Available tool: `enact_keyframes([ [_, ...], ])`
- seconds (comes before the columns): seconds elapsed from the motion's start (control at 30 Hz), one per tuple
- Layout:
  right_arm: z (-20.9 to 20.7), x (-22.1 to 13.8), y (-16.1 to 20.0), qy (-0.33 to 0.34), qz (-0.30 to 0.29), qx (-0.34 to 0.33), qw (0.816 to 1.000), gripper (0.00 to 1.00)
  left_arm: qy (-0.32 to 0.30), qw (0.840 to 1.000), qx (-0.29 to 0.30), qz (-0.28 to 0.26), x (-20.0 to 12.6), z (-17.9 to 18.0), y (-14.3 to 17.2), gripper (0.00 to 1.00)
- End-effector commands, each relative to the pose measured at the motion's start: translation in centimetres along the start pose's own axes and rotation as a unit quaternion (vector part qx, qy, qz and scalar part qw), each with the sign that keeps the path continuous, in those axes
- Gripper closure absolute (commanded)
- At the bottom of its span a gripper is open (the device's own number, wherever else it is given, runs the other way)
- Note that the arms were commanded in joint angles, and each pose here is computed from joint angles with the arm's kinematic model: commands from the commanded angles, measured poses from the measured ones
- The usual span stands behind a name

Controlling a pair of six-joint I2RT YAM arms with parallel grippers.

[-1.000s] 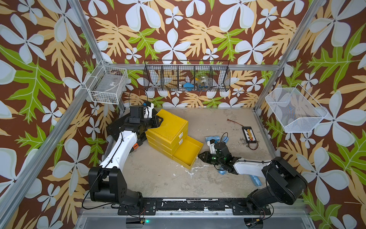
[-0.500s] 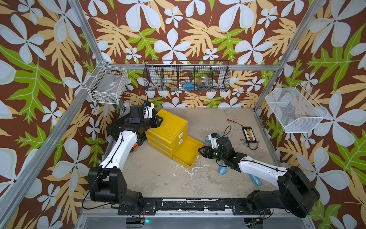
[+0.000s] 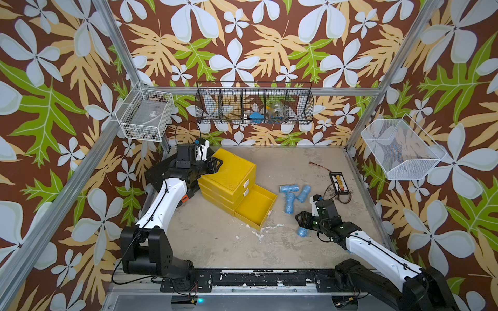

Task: Sort the rolls of trash bags by color and place them into the drawer
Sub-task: Pick up the roll of trash bags from the center of the board.

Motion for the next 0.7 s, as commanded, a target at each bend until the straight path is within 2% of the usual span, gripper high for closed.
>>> enact_keyframes([
  [0.0,-0.7,0.4,0.3,0.006,0.009,0.003,1.0,0.35,0.002,1.0,-0.014,0.022,0.1,0.1,0.9,0.63],
  [0.23,-1.0,1.7,0.2,0.017,0.019,0.012,1.0,0.32,0.0,1.0,-0.013,0.026,0.1,0.1,1.1,0.63],
  [0.37,-1.2,1.8,0.0,0.037,0.026,0.006,0.999,0.35,0.0,1.0,-0.014,0.027,0.1,0.1,1.2,0.63],
  [0.67,1.1,-2.5,-2.1,0.011,-0.035,-0.011,0.999,0.35,0.0,1.0,-0.014,0.023,0.1,0.1,1.0,0.63],
])
Point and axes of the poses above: each gripper's point midway between its finger pads, its own x axis out along the fingers, its own z axis along the line the jaws close on, y = z × x, the point moved 9 cm from there along -x, back along the fingers, and after that the axes turned 13 degrees about x, right-handed, at the moved point
